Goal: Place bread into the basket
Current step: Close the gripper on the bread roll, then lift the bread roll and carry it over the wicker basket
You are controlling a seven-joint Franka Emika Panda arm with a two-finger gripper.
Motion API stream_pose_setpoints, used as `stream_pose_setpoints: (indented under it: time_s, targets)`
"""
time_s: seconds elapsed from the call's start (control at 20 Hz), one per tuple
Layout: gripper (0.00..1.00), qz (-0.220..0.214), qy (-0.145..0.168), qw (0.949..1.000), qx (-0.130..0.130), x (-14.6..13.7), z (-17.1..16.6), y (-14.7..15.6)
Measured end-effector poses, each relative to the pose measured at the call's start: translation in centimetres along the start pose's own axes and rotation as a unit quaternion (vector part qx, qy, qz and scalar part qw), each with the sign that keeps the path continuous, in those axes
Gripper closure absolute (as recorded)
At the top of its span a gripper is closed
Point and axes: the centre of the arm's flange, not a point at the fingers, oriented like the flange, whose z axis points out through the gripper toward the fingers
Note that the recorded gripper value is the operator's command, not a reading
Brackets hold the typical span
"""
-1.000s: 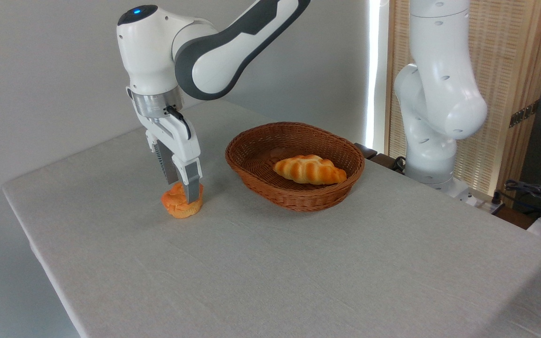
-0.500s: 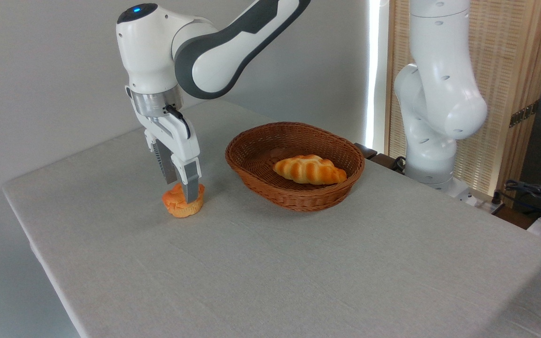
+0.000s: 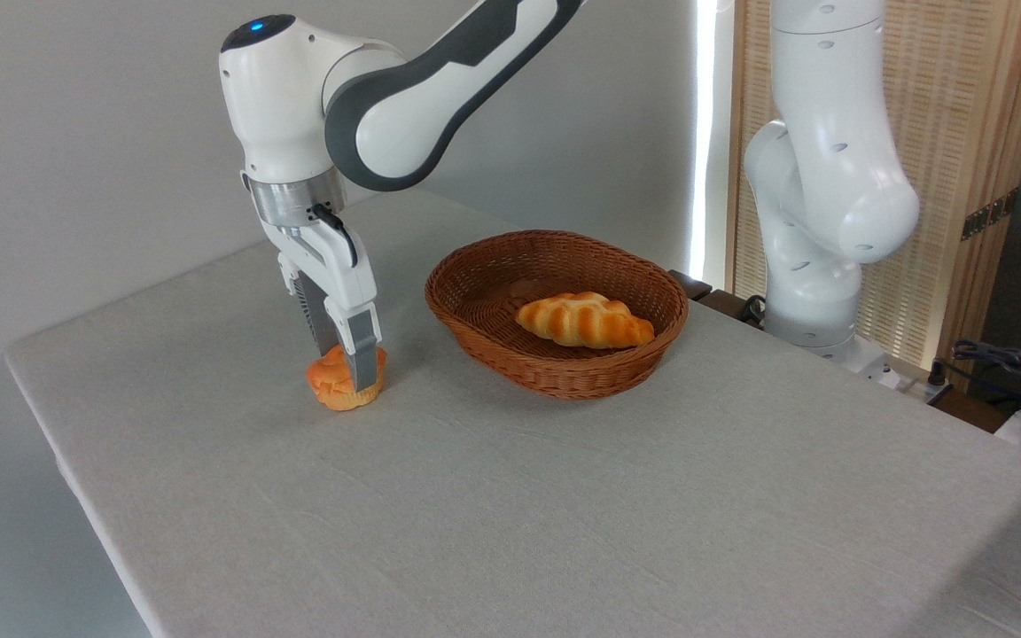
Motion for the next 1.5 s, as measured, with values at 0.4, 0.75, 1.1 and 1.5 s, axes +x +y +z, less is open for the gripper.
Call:
stream_pose_setpoints:
  time_s: [0.4, 0.75, 1.1, 1.5]
  targets:
    - [0.52, 0.007, -0.011, 0.9999, -0.004, 0.4, 1.4, 0.7]
    - [0.64, 0.008, -0.011, 0.9999, -0.004, 0.4, 1.4, 0.7]
    - [0.64, 0.007, -0.009, 0.9999, -0.003, 0.5, 1.2, 0.6]
    - [0.63, -0.010, 0.007, 0.9999, 0.005, -1.3, -3.7, -0.9]
